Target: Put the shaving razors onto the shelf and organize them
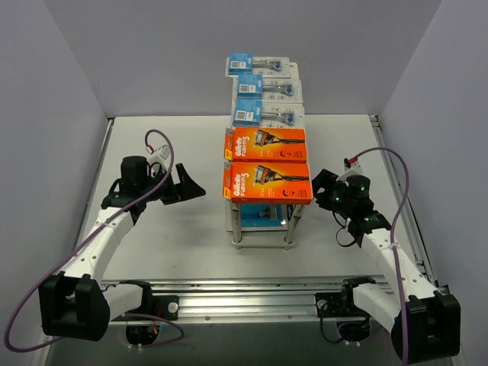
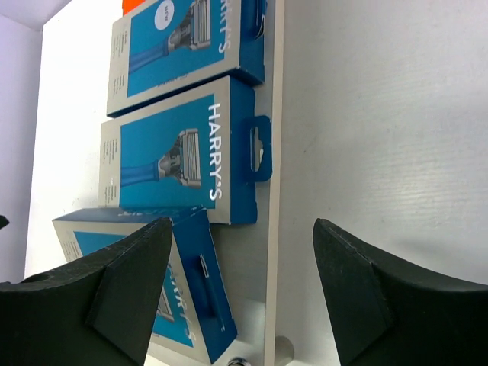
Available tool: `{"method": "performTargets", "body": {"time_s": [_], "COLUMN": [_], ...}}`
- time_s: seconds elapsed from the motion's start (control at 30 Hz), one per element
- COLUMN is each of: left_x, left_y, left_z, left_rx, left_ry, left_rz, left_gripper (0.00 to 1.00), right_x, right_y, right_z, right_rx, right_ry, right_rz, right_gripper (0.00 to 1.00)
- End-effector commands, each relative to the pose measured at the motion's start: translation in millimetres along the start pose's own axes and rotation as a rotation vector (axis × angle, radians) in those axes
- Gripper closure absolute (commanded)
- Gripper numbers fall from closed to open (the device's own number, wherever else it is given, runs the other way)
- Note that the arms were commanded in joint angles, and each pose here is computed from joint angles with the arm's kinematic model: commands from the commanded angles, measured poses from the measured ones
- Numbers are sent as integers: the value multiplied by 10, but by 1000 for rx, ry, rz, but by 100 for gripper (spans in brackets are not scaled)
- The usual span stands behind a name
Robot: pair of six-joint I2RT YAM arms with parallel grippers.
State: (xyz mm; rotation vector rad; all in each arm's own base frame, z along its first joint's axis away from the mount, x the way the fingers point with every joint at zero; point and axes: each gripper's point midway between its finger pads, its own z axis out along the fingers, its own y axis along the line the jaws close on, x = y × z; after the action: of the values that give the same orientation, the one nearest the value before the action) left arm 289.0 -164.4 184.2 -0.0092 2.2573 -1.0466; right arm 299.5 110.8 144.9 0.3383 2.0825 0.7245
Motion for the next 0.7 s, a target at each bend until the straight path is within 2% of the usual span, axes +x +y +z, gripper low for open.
{"method": "performTargets", "body": {"time_s": [0.0, 0.1, 0.2, 0.33, 0.43, 0.53, 0.67], "left_x": [-271, -361, -386, -390, -444, -460, -484], "left_y": [167, 342, 416, 475, 506, 518, 513], "left_z": [-142, -211, -220, -191, -220, -246, -295], "left_rx": [-143, -260, -292, -302, -309, -308, -304], "left_ry": [-61, -92, -119, -111, -123, -136, -151], "left_rz": [110, 143, 156, 146, 135, 130, 135], "left_gripper": [6, 6, 6, 6, 6, 6, 6], "right_x": [-257, -391, -549, -823, -875, -987, -1171], "right_y": [53, -100, -202, -345, -492, -460, -515], "right_z": [1, 41, 80, 108, 153, 207, 158], "right_rx": [8, 107, 181, 324, 421, 432, 496], "right_ry": [-40, -46, -44, -55, -31, -34, -103], "right_rz": [-47, -57, -77, -114, -116, -115, -124], "right_gripper": [30, 27, 26, 25, 23, 23, 23]}}
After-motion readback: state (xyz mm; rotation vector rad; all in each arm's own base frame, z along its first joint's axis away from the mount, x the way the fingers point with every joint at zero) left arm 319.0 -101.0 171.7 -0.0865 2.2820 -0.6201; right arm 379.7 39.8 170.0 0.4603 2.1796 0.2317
